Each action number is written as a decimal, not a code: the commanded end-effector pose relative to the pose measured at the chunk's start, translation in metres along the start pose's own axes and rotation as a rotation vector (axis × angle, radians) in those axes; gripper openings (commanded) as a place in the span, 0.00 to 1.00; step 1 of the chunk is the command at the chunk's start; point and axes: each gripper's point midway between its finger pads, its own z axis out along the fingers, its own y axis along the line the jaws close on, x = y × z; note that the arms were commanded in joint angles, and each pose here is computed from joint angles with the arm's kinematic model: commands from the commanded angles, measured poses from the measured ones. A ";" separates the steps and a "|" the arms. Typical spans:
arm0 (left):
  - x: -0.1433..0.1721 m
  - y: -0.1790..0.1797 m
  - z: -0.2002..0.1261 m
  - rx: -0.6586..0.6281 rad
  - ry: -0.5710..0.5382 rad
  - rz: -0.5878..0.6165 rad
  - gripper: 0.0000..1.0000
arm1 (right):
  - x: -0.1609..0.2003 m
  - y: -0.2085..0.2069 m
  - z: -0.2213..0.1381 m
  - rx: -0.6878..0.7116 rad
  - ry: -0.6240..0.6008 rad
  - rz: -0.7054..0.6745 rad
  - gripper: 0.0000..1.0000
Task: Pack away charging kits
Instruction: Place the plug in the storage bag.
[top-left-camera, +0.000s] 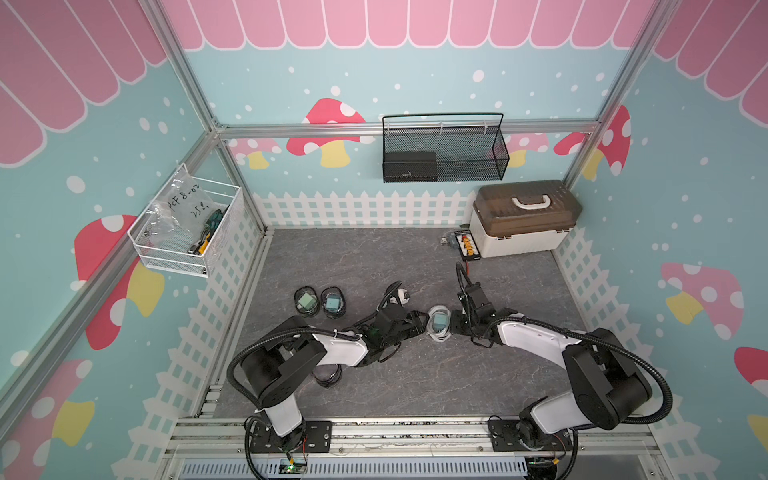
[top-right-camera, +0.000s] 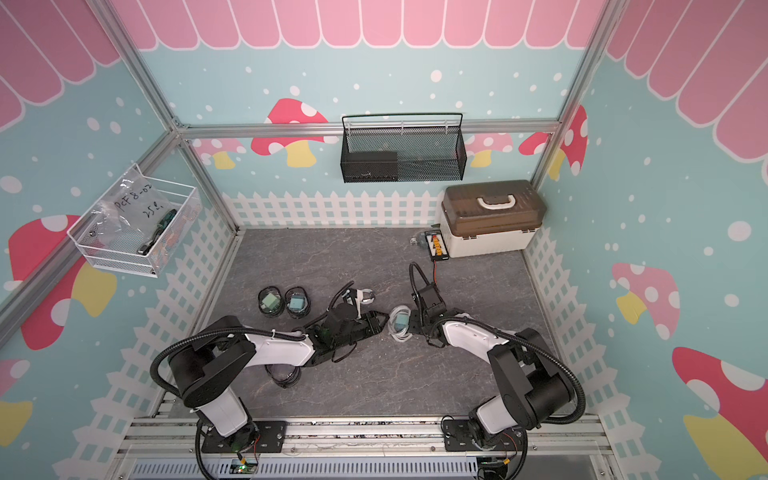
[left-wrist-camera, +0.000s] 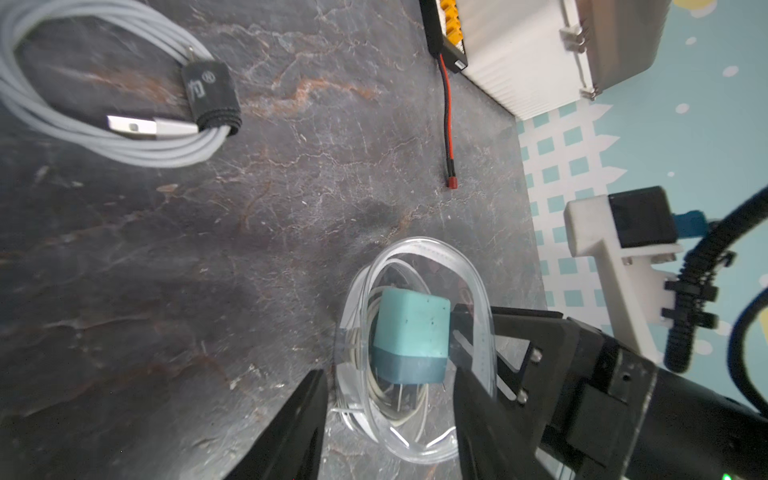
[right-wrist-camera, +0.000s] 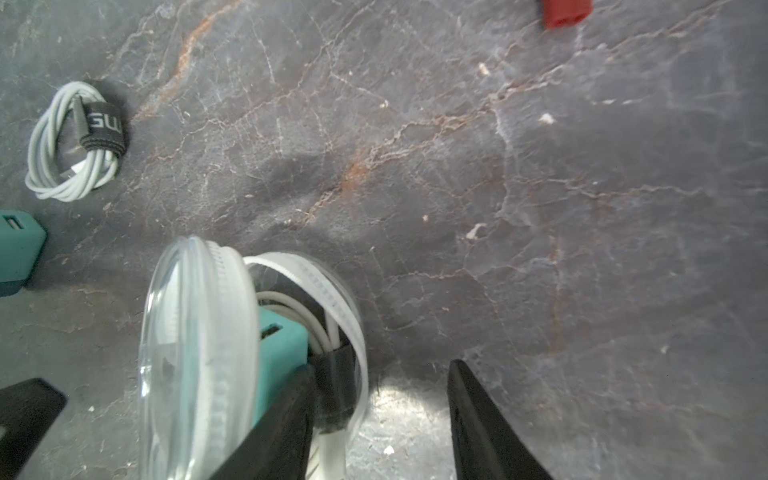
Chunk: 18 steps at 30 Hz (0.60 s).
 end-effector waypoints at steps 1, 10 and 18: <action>-0.002 -0.014 0.008 0.047 0.020 0.008 0.53 | -0.008 0.021 0.003 -0.076 -0.009 -0.012 0.50; 0.004 -0.015 0.015 0.043 0.039 0.024 0.55 | -0.009 0.009 0.004 -0.009 -0.017 -0.022 0.39; 0.016 -0.005 0.024 0.023 0.072 0.028 0.62 | -0.013 -0.005 -0.012 0.035 -0.063 -0.018 0.31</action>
